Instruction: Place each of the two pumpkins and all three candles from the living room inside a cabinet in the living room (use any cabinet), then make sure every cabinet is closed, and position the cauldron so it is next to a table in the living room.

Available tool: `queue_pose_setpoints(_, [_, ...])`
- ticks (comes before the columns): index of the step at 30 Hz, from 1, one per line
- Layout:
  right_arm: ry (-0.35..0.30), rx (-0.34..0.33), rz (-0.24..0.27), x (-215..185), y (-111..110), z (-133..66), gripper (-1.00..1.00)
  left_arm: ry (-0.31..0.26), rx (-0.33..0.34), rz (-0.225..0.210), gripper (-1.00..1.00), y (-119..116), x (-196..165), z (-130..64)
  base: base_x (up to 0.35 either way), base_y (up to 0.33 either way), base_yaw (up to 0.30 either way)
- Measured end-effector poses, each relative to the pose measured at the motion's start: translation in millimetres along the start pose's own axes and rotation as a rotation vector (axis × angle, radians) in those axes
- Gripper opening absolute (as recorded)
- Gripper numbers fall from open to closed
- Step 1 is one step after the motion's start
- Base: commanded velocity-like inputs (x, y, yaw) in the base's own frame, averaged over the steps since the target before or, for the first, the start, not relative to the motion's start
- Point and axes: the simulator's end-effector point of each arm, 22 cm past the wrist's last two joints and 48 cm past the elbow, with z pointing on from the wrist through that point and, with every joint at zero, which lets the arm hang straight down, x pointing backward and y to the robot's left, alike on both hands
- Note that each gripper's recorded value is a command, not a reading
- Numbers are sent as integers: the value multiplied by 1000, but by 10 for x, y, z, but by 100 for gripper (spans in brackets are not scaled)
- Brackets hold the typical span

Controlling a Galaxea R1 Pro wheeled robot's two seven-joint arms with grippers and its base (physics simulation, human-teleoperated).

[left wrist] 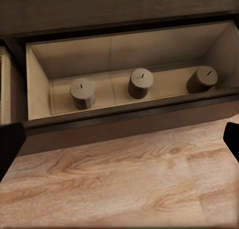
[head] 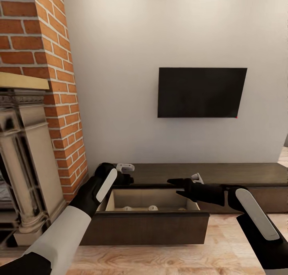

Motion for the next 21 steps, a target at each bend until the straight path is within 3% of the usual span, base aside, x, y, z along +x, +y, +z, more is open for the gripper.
queue_pose_setpoints(21, [0,1,1,-230,274,-63,100,2,-7,1,100,4,-294,-206,-51,0,0])
